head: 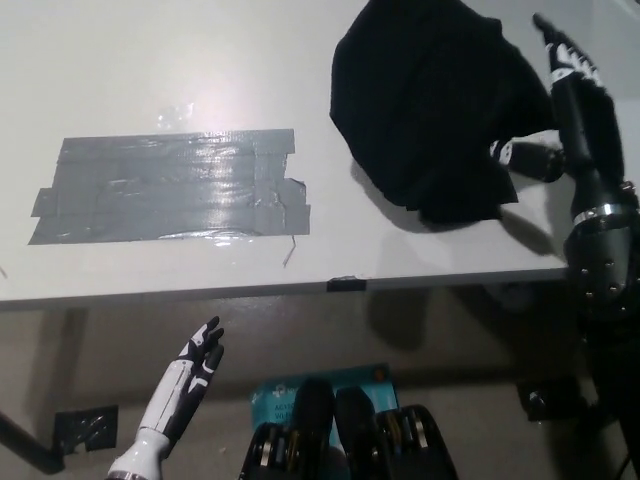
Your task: A person hands a black t-shirt to the robot and rhe robot picks it up with its right hand and places it on the black spot on the desk infron tof it
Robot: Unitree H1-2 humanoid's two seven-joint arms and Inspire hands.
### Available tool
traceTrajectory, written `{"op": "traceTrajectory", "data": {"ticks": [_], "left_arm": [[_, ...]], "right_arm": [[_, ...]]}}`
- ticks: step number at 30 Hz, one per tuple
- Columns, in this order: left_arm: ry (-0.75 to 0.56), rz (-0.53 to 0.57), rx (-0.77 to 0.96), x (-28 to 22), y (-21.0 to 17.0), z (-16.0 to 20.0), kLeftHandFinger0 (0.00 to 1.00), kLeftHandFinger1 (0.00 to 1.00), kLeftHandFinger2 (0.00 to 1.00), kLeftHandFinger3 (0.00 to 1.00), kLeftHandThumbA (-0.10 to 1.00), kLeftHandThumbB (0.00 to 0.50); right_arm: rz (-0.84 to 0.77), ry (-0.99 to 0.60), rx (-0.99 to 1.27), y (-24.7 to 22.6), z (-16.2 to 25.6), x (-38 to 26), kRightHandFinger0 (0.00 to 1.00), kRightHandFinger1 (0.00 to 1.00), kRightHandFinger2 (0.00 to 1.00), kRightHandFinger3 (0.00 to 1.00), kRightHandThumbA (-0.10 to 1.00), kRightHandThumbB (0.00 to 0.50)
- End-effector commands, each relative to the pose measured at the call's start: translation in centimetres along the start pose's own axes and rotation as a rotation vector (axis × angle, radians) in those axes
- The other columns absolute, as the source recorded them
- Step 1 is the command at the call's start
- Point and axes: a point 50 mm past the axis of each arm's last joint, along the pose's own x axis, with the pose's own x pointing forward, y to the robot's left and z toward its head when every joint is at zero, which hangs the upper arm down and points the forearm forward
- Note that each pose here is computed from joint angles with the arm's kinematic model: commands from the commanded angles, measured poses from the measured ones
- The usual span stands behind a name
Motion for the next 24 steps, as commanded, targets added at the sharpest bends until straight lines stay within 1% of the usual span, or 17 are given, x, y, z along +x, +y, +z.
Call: {"op": "traceTrajectory", "data": {"ticks": [1, 10, 13, 16, 18, 19, 21, 22, 23, 24], "left_arm": [[-0.043, 0.007, 0.025, 0.3, 1.0, 0.7, 1.0, 1.0, 1.0, 1.0, 1.0, 0.497], [-0.051, 0.006, 0.022, 0.5, 0.9, 0.9, 1.0, 1.0, 1.0, 1.0, 1.0, 0.488], [-0.055, 0.004, 0.032, 0.7, 0.9, 1.0, 1.0, 1.0, 1.0, 1.0, 1.0, 0.499], [-0.051, 0.003, 0.033, 0.7, 0.9, 1.1, 1.0, 1.0, 1.0, 1.0, 1.0, 0.5], [-0.041, 0.001, 0.025, 0.4, 0.8, 1.0, 1.0, 1.0, 1.0, 1.0, 1.0, 0.5], [-0.04, 0.0, 0.027, 0.5, 0.9, 1.1, 1.0, 1.0, 1.0, 1.0, 1.0, 0.5], [-0.042, 0.0, 0.031, 0.6, 1.1, 1.1, 1.0, 1.0, 1.0, 1.0, 1.0, 0.5], [-0.041, 0.0, 0.033, 0.7, 1.1, 1.1, 1.0, 1.0, 1.0, 1.0, 1.0, 0.5], [-0.04, -0.001, 0.037, 0.6, 1.0, 1.0, 1.0, 1.0, 1.0, 1.0, 1.0, 0.5], [-0.038, -0.003, 0.039, 0.5, 0.9, 1.0, 1.0, 1.0, 1.0, 1.0, 1.0, 0.5]], "right_arm": [[-0.098, -0.046, -0.018, -2.2, 1.3, 1.0, 1.0, 1.0, 1.0, 1.0, 0.99, 0.397], [-0.064, -0.058, -0.047, -2.2, 2.6, 4.1, 1.0, 1.0, 1.0, 1.0, 1.0, 0.413], [-0.061, -0.069, -0.07, -2.1, 3.1, 5.5, 1.0, 1.0, 1.0, 1.0, 1.0, 0.421], [-0.045, -0.079, -0.102, -1.9, 3.3, 6.8, 1.0, 1.0, 1.0, 1.0, 1.0, 0.415], [-0.055, -0.088, -0.1, -1.4, 3.4, 8.1, 1.0, 1.0, 1.0, 1.0, 0.84, 0.38], [-0.07, -0.096, -0.099, -1.2, 3.4, 8.4, 1.0, 1.0, 1.0, 1.0, 0.81, 0.385], [-0.164, -0.153, -0.078, -0.6, 3.5, 9.6, 1.0, 1.0, 1.0, 1.0, 0.38, 0.345], [-0.188, -0.162, -0.078, -0.4, 3.5, 9.9, 1.0, 1.0, 1.0, 1.0, 0.31, 0.323], [-0.204, -0.164, -0.084, -0.1, 3.4, 10.2, 1.0, 0.97, 0.95, 1.0, 0.28, 0.319], [-0.234, -0.176, -0.082, 0.1, 3.6, 10.4, 0.45, 0.47, 0.58, 0.69, 0.07, 0.298]]}}
